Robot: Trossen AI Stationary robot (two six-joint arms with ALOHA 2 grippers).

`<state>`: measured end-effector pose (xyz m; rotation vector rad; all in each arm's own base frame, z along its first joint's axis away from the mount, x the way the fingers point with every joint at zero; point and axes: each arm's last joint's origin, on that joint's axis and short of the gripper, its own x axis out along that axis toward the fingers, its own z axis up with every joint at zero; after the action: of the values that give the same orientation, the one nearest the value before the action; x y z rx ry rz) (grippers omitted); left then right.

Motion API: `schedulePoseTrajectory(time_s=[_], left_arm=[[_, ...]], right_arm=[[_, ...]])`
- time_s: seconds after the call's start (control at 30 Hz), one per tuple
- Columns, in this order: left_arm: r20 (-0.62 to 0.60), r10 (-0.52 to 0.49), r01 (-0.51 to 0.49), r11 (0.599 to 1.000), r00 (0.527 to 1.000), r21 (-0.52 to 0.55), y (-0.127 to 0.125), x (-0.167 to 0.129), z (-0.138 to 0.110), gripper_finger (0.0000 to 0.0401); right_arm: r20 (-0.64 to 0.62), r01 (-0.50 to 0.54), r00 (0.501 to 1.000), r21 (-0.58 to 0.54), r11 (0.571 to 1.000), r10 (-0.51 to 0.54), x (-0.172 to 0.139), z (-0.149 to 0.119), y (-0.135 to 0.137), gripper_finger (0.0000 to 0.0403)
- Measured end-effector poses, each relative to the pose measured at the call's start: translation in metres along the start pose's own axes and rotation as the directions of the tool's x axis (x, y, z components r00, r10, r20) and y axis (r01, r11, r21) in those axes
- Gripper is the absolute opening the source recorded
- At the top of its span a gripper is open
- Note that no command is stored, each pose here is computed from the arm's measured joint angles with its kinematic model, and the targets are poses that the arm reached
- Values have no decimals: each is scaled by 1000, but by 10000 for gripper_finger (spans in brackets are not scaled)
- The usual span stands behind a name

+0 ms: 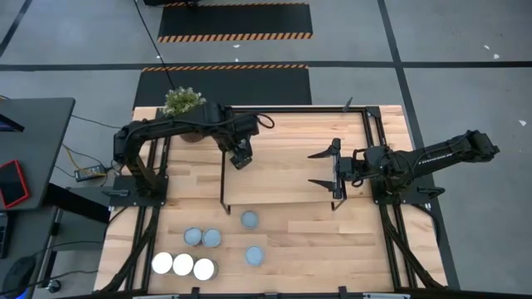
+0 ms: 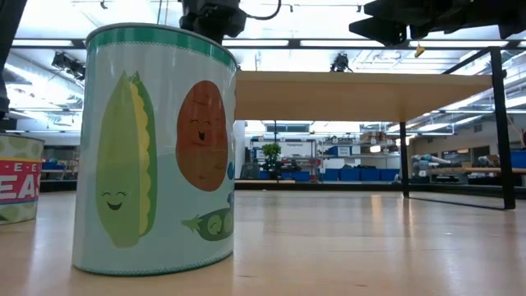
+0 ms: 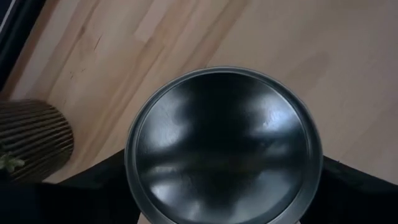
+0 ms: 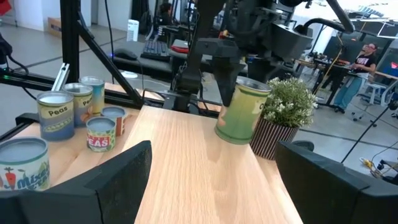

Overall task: Pick and place cans onto a shelf
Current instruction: Put the canned oranges on the shelf

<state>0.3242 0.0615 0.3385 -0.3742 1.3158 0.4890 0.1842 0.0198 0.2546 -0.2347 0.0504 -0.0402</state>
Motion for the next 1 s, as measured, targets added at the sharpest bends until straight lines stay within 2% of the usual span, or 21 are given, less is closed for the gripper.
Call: schedulePoseTrajectory(time_s=[0.13,0.3,0.37,0.57,1.0], left_arm=[[2,-11,10,999,1000,45,-4,0,-1,334],[-37,-85,87,995,996,51,-9,5,-1,373],[-30,-87,88,995,996,54,-8,3,-1,381],[-10,-42,42,997,999,67,-7,3,0,384],[0,-49,49,996,999,74,-9,-1,-3,385]], right_arm=[[0,0,1000,0,1000,0,0,0,0,347],[0,0,1000,0,1000,0,0,0,0,347],[0,0,1000,0,1000,0,0,0,0,347],[0,-1,1000,0,1000,1,0,0,0,347],[1,0,1000,1,1000,0,0,0,0,347]])
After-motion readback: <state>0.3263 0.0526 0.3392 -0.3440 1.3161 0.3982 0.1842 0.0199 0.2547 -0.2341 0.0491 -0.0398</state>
